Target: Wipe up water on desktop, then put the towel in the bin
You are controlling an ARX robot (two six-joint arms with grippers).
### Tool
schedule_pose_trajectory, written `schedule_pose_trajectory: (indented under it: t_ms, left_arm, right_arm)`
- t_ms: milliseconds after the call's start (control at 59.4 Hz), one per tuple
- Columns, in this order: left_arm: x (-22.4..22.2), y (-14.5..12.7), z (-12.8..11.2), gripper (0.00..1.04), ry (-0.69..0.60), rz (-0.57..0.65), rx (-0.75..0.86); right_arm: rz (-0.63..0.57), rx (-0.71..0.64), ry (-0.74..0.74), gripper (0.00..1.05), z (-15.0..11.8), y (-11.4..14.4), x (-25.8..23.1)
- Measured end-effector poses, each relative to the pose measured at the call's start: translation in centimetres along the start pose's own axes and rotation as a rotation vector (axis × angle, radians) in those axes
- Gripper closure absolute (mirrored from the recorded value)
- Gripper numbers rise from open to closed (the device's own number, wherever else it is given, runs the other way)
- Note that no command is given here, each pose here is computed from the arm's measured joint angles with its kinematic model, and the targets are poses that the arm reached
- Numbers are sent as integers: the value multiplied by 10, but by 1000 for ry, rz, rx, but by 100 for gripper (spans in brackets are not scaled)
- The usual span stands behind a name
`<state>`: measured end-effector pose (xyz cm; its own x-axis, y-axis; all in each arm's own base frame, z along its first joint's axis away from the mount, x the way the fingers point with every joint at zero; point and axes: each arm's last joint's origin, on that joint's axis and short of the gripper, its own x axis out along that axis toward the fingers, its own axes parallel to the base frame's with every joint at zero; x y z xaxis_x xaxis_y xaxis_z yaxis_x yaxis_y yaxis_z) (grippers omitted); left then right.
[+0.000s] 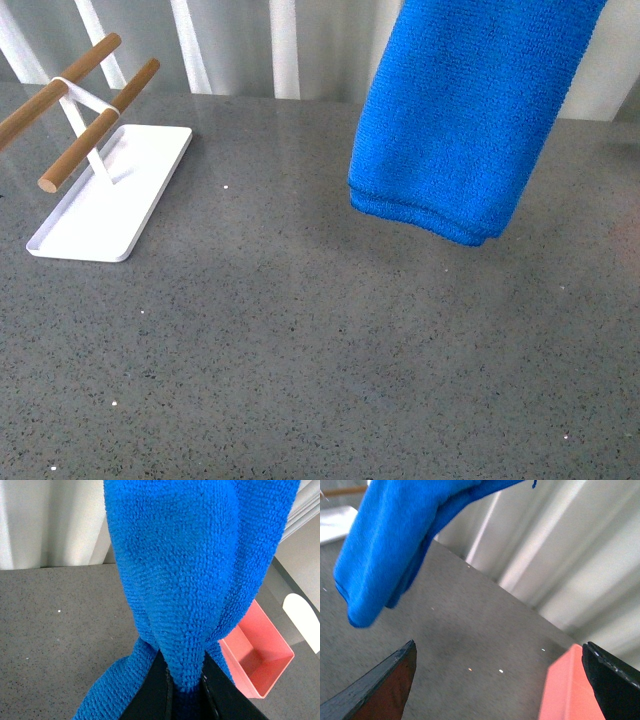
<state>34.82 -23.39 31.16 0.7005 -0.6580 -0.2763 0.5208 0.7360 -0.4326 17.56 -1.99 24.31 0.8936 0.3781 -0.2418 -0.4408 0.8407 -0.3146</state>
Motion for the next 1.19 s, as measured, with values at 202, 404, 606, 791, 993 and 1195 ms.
schedule_pose_trajectory:
  t_ms: [202,404,606,791,993,1195]
  left_arm:
    - [-8,-5,6,100,-17,-26,-28]
    - [-13,-3,11,100,-22,-37,-55]
    - [-15,0,13,100,-19,-43,-93]
    - [-17,-1,15,100,-19,-44,-106]
    - [-19,-1,15,100,-17,-40,-107]
    - [-20,-1,16,100,-17,-38,-107]
  right_arm:
    - [275,352,-61,7,20,12,57]
    - [281,392,-6,7,21,28,90]
    - [300,385,3,7,18,37,110]
    - [297,377,-31,8,31,34,128]
    - [285,373,-82,38,51,31,132]
    - [299,382,-87,80,53,33,132]
